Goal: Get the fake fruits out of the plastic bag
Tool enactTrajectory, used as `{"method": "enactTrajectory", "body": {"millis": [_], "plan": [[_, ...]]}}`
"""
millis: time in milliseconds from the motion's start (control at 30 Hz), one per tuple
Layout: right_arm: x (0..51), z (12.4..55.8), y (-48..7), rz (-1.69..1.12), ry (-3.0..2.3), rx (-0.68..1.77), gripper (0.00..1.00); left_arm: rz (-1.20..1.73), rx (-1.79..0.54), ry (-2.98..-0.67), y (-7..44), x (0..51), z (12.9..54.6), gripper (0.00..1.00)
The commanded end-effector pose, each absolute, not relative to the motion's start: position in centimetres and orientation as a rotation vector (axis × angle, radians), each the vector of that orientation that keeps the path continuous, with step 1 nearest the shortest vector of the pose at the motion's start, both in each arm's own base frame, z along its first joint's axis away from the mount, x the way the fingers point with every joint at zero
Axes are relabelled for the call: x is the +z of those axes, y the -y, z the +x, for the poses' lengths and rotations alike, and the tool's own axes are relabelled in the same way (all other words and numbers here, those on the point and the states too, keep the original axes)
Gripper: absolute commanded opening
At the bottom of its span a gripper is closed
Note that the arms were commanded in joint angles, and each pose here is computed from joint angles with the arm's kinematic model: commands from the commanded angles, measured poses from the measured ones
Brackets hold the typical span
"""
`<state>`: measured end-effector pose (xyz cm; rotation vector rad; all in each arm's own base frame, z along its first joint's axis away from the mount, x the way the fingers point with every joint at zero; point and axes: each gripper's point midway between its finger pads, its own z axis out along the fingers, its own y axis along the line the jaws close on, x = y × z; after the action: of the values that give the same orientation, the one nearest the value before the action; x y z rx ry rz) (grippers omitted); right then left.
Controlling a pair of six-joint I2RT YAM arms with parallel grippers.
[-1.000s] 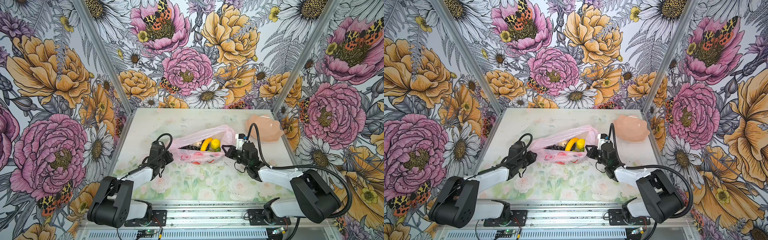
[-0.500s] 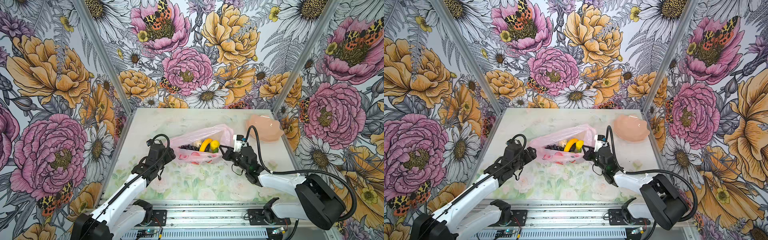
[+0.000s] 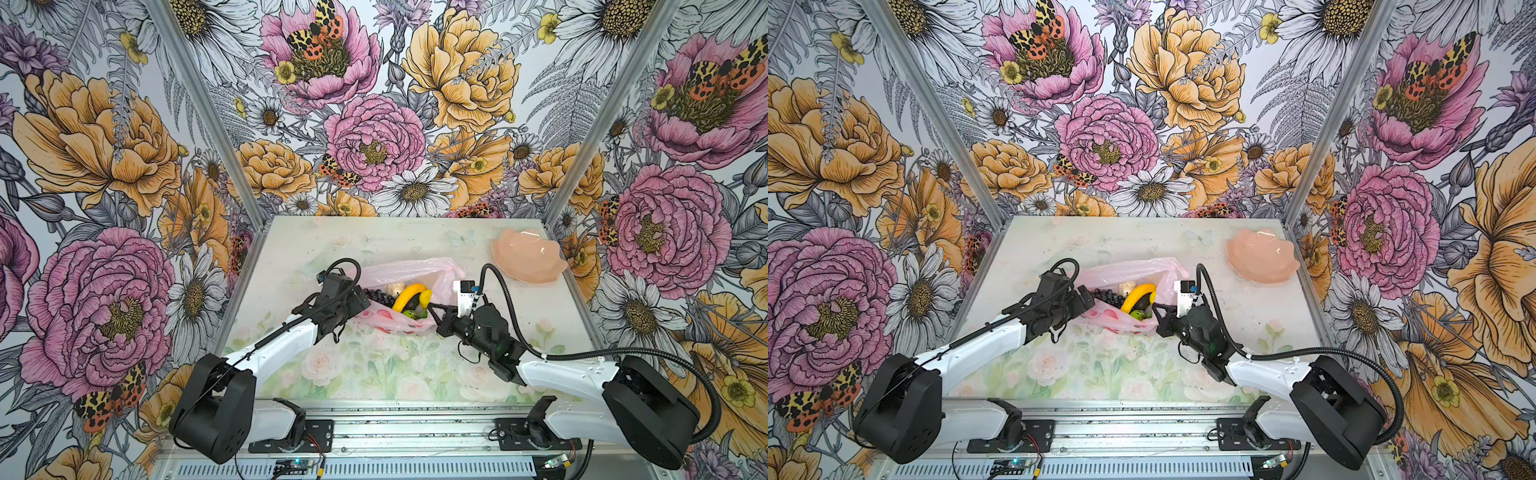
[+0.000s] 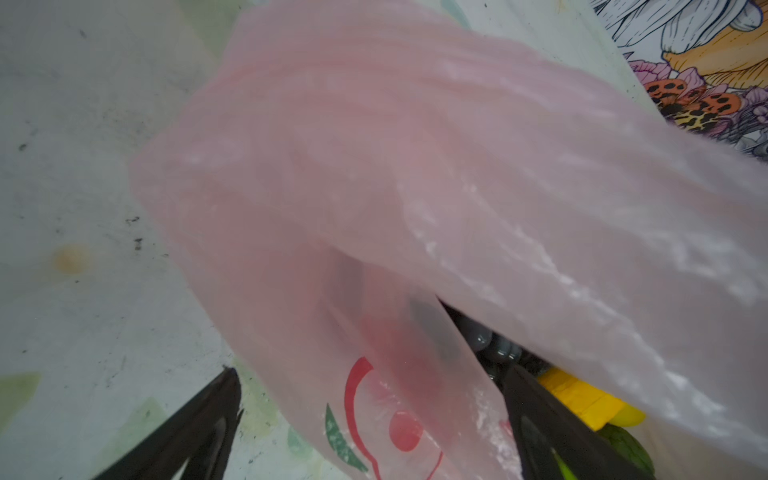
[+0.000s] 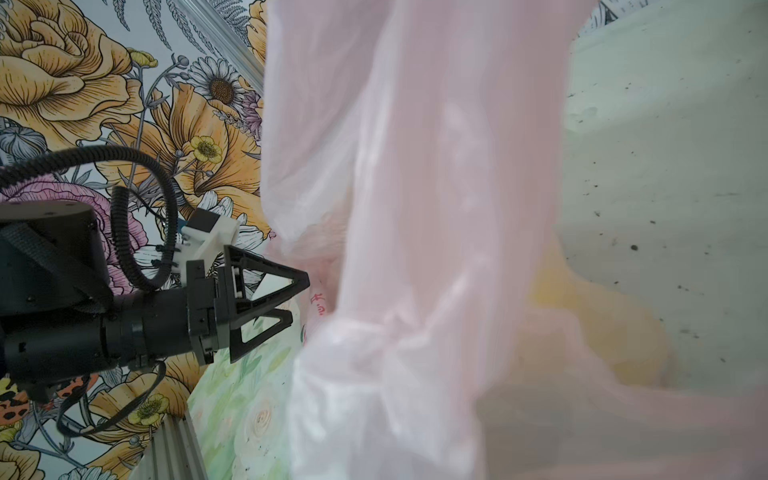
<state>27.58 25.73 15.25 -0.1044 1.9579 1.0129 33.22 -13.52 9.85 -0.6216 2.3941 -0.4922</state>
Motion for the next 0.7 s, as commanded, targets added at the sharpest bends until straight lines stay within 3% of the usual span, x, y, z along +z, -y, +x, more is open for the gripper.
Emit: {"method": "enactTrajectory", "body": {"millis": [0,100,200,533,667], "plan": [[15.9,26.8,-26.1,-0.177,-1.917,0.99,0.0,-0.628,-0.594,-2.342,14.7,10.6,35.5,0.99],[15.7,26.6,-26.0,-0.173,-1.926,0.983,0.0,-0.601,-0.581,-2.351,14.9,10.5,36.4,0.95],[16.0,26.8,-25.3,-0.141,-1.915,0.972,0.0,-0.612,-0.575,-2.363,14.3,9.6,36.6,0.82],[17.4,29.9,-22.0,0.071,-1.862,1.075,0.0,-0.562,-0.646,-2.324,12.2,8.3,34.4,0.0],[14.8,32.3,-18.5,0.267,-1.909,1.088,0.0,-0.611,-0.733,-2.186,10.0,8.9,32.7,0.0]]}}
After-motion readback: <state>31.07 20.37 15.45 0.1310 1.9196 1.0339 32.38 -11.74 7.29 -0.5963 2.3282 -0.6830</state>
